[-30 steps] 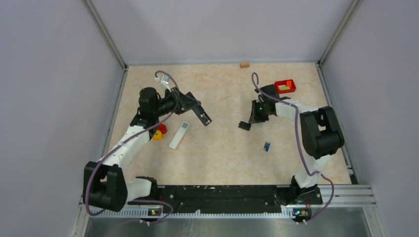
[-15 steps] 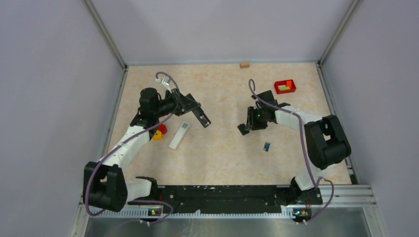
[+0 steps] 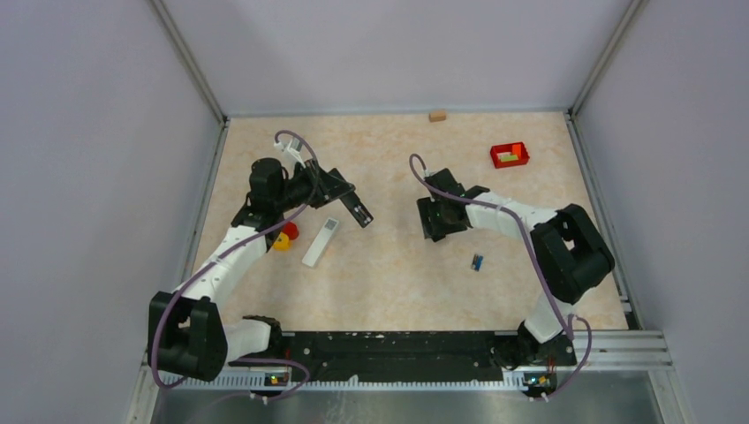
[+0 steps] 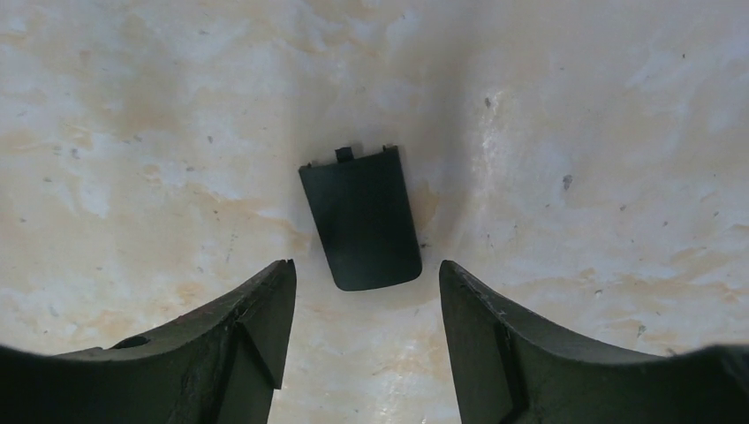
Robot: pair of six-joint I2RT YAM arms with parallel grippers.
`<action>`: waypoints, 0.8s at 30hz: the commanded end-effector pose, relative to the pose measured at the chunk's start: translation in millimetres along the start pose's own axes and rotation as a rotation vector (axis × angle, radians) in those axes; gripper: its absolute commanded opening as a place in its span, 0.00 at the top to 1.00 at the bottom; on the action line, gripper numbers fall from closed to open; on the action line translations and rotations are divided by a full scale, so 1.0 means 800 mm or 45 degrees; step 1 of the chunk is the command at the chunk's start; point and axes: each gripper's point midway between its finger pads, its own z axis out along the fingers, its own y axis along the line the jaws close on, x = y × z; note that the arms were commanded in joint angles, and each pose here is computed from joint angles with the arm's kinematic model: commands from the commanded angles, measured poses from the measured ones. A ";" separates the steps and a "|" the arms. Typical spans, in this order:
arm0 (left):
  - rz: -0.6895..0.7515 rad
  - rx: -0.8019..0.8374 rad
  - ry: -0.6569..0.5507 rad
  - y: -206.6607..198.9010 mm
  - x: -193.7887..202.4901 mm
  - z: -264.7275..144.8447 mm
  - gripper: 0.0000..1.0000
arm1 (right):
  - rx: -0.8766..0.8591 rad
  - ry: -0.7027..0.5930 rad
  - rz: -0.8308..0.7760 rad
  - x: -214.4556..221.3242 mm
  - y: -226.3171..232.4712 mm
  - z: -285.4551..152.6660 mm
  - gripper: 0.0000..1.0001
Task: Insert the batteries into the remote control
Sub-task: Pick up the battery cover at the center of the board.
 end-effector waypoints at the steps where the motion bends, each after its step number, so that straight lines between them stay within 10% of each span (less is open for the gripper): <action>1: 0.082 0.031 -0.057 -0.017 -0.017 -0.006 1.00 | 0.079 0.000 -0.048 -0.011 -0.010 0.001 0.40; 12: 0.086 0.026 -0.057 -0.015 -0.017 -0.007 1.00 | 0.045 0.147 -0.112 0.005 -0.001 0.020 0.55; 24: 0.096 0.037 -0.051 -0.016 -0.015 -0.009 1.00 | -0.024 0.312 -0.178 0.026 0.006 0.030 0.51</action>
